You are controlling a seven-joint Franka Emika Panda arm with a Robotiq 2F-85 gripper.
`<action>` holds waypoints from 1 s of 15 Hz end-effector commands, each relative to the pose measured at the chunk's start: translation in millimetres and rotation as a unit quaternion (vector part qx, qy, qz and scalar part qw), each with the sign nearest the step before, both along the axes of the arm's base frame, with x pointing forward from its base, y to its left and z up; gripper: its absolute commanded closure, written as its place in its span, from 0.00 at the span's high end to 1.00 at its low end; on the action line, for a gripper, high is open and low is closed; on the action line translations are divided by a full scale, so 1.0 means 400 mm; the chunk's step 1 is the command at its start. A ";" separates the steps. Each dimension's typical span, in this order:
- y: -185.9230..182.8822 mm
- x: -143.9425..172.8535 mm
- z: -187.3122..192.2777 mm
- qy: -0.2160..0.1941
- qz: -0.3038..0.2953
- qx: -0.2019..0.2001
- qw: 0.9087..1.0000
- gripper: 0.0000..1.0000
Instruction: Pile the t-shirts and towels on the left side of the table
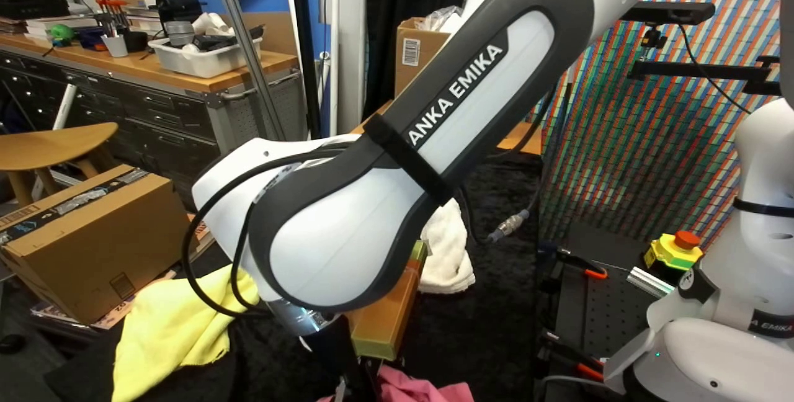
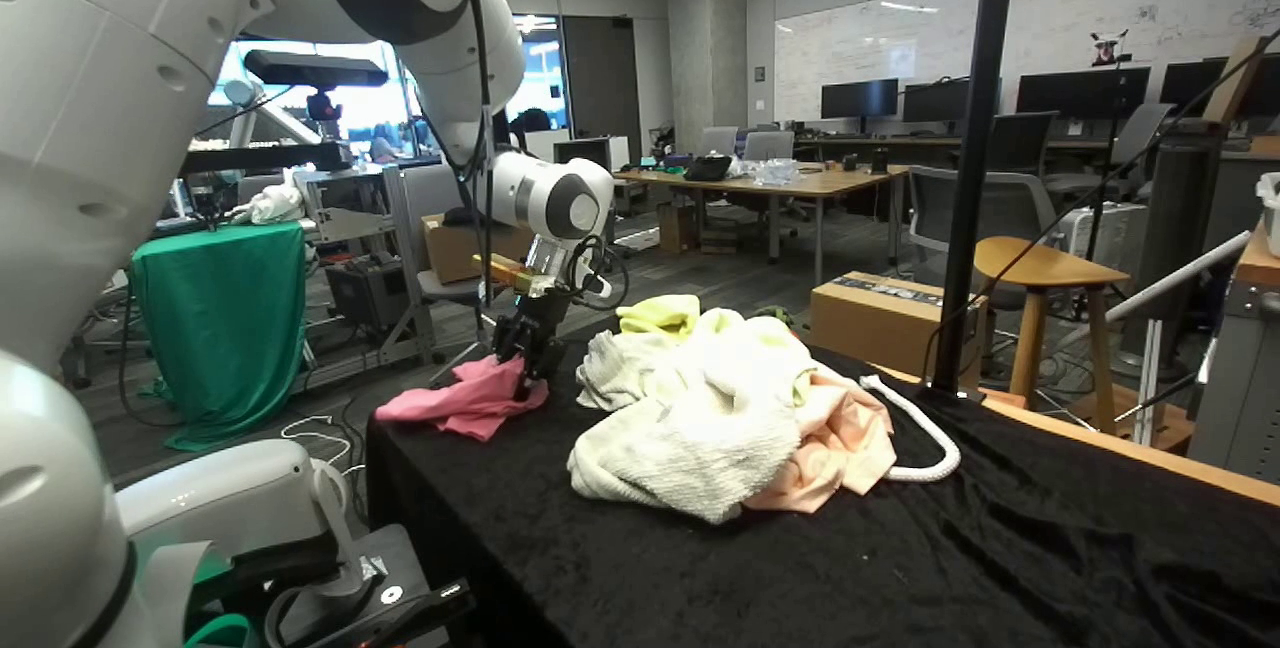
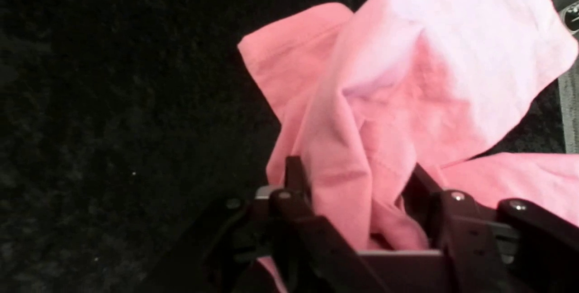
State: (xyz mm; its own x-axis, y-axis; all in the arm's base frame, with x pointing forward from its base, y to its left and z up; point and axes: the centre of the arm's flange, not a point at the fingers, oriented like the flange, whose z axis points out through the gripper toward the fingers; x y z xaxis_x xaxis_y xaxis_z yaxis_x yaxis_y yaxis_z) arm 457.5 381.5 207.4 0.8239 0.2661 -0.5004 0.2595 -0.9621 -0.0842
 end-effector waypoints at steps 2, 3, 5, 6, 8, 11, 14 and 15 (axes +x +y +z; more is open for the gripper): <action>-0.013 0.004 0.017 -0.004 0.004 0.010 1.000 0.13; -0.015 0.006 0.020 -0.005 0.003 0.011 1.000 0.06; -0.018 0.012 0.025 -0.005 0.003 0.013 1.000 0.01; -0.019 0.015 0.032 -0.004 0.004 0.015 1.000 0.00; -0.022 0.021 0.051 -0.005 0.007 0.020 1.000 0.03; -0.030 0.035 0.093 -0.012 0.003 0.027 1.000 0.04; -0.056 0.068 0.157 -0.034 -0.011 0.036 0.999 0.03; -0.067 0.085 0.178 -0.042 -0.014 0.039 0.998 0.04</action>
